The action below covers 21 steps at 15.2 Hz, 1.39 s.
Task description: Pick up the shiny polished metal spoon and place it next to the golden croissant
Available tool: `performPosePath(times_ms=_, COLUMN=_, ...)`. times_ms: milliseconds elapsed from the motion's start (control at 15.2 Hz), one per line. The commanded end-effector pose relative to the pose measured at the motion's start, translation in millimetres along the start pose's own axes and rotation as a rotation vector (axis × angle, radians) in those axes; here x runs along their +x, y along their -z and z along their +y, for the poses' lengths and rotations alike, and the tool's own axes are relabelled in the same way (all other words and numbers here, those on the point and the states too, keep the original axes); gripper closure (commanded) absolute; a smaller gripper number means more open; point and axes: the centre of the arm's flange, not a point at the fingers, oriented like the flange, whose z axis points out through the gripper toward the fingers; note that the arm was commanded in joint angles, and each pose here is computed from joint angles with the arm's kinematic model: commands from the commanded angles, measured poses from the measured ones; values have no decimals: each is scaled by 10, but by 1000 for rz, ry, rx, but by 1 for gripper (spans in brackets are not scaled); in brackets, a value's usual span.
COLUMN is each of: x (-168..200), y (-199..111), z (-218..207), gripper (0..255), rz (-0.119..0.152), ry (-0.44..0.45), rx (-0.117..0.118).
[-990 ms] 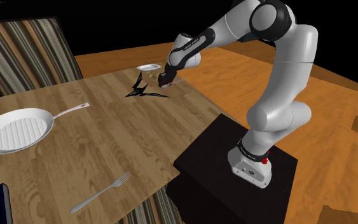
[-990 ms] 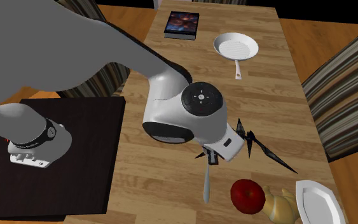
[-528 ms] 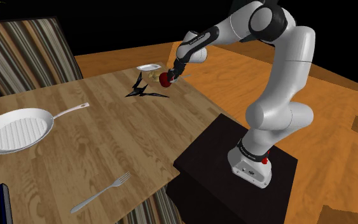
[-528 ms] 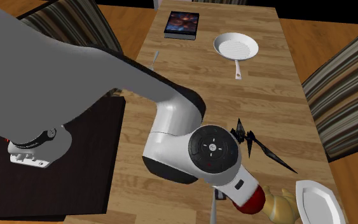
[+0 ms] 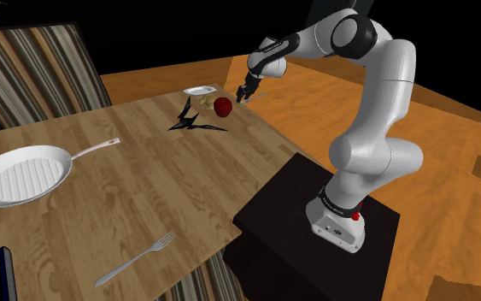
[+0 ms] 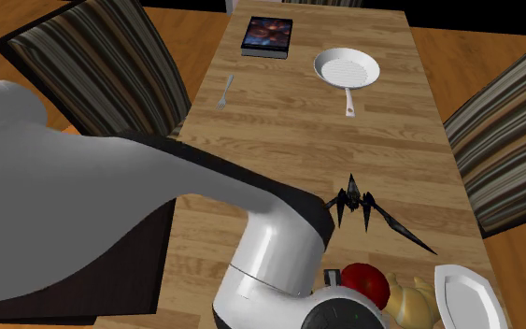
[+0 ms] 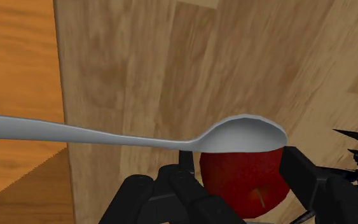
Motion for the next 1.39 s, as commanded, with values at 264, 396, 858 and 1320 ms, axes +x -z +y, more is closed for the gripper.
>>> performPosePath(times_ms=264, x=0, y=-118, z=326, gripper=255, rz=-1, ry=1, rx=0)
performPosePath(times_ms=396, x=-25, y=-220, z=340, gripper=255, rz=-1, ry=1, rx=0)
performPosePath(times_ms=858, x=-111, y=-576, z=388, gripper=255, rz=-1, ry=1, rx=0)
performPosePath(times_ms=1320, x=-198, y=-933, z=436, gripper=255, rz=-1, ry=1, rx=0)
